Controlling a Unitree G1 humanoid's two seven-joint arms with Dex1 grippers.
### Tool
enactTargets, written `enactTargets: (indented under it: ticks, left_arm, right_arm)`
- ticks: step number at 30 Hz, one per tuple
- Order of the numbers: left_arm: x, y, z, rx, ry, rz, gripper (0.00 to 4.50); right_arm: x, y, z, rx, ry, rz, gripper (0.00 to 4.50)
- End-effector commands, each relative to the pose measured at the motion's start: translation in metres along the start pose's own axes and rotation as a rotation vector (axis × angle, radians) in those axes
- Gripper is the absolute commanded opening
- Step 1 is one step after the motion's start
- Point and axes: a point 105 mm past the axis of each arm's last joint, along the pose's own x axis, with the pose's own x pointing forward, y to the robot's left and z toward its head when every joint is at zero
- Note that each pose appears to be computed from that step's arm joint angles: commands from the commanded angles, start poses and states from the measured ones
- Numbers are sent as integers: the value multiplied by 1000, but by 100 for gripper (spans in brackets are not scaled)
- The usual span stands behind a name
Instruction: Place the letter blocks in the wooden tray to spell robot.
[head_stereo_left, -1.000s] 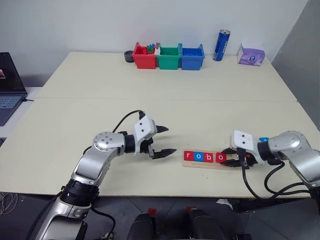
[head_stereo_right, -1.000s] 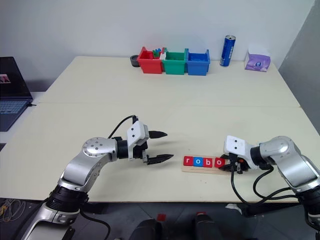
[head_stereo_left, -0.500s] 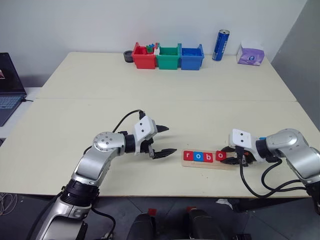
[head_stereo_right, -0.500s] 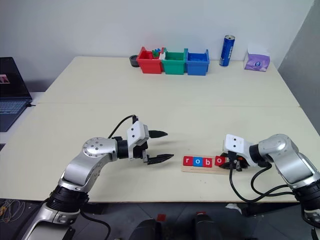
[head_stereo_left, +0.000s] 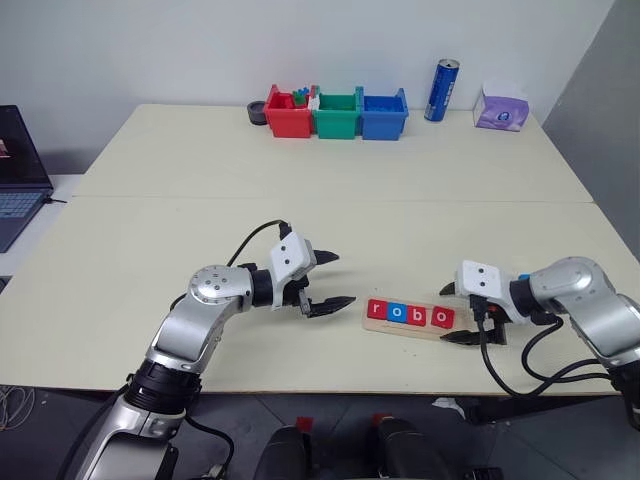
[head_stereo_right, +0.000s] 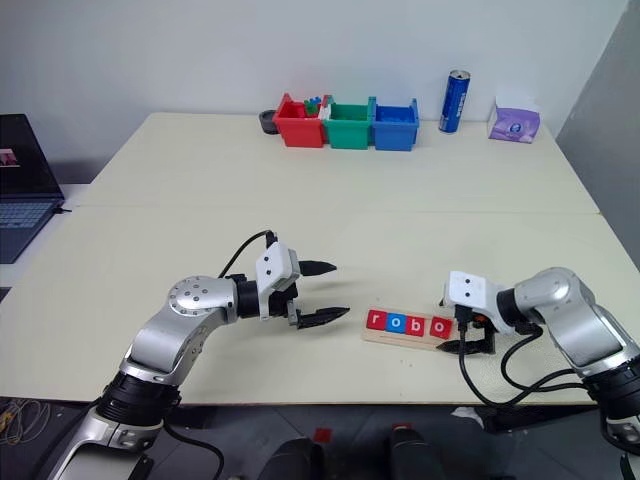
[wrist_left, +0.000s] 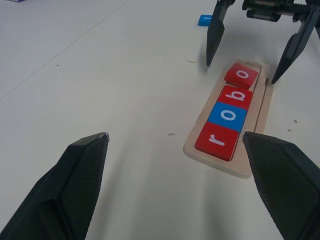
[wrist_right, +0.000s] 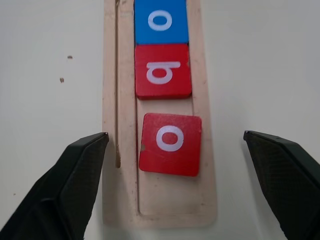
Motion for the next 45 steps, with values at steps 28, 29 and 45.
enactTargets:
  ticks: [28, 29, 45]
  left_arm:
    - [0, 1, 3, 41, -20, -2, 450]
    - [0, 1, 3, 41, -20, -2, 450]
    - [1, 1, 6, 45, -23, -8, 450]
  right_arm:
    - [-2, 4, -20, -74, 85, -125, 1]
    - [-2, 4, -20, -75, 87, -124, 1]
    - [-5, -18, -10, -158, 98, -178, 1]
